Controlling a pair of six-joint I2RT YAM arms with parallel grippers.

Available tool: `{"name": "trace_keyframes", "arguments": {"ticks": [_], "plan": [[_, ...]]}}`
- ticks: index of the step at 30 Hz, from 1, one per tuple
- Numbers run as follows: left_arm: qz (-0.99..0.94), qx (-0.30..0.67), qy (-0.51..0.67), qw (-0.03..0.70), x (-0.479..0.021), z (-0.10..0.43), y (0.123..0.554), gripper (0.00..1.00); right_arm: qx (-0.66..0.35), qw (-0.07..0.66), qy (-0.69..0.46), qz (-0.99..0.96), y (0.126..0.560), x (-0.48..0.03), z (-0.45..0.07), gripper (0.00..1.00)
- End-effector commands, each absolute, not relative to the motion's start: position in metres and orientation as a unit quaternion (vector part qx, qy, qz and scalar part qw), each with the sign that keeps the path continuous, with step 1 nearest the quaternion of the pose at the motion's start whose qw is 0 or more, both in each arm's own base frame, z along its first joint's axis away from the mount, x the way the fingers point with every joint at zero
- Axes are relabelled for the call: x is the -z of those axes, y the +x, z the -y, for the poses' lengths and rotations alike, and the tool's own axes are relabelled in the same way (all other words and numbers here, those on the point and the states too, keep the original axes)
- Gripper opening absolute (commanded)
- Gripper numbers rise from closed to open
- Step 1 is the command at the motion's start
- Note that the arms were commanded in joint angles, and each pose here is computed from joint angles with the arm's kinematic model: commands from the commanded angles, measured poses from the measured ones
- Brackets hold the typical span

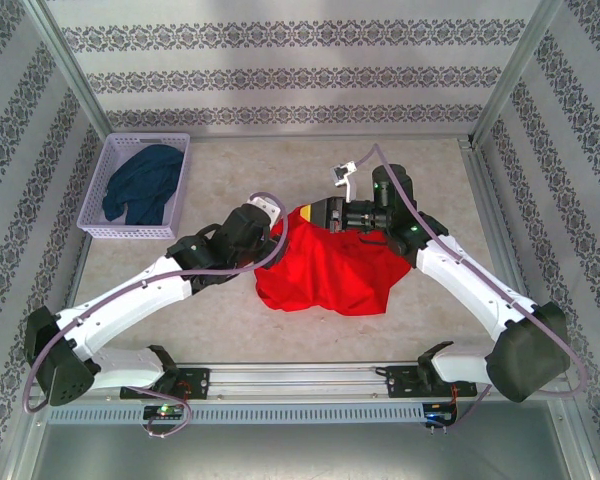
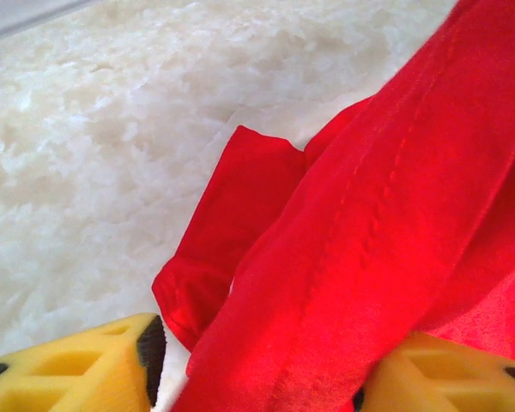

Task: Fold the inside-out t-shirt
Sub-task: Adjust the T-shirt at the center of the table.

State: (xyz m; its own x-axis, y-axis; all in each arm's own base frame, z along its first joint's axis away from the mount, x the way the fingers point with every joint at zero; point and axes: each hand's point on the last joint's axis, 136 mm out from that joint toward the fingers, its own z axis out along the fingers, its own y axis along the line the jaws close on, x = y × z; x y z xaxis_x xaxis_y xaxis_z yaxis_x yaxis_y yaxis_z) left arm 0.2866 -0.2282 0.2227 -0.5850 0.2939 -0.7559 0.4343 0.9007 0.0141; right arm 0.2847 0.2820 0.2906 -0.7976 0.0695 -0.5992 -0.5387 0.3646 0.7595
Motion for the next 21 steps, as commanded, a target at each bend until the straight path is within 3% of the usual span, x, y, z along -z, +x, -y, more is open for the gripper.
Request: {"name": "trace_keyframes", "arguments": {"ticks": [1,5,14,21], "plan": [[-0.89,0.063,0.207,0.401,-0.224,0.219,0.286,0.51,-0.539,0.299,-0.163,-0.77,0.285,-0.301,-0.279,0.0],[-0.893,0.056,0.202,0.397,-0.22,0.213,0.289,0.43,-0.539,0.3,-0.166,-0.77,0.283,-0.302,-0.279,0.0],[-0.922,0.048,0.168,0.346,-0.213,0.189,0.292,0.15,-0.504,0.328,-0.179,-0.779,0.281,-0.305,-0.27,0.0],[-0.955,0.091,0.109,0.26,-0.198,0.156,0.274,0.08,-0.391,0.387,-0.225,-0.804,0.273,-0.302,-0.247,0.0]]}}
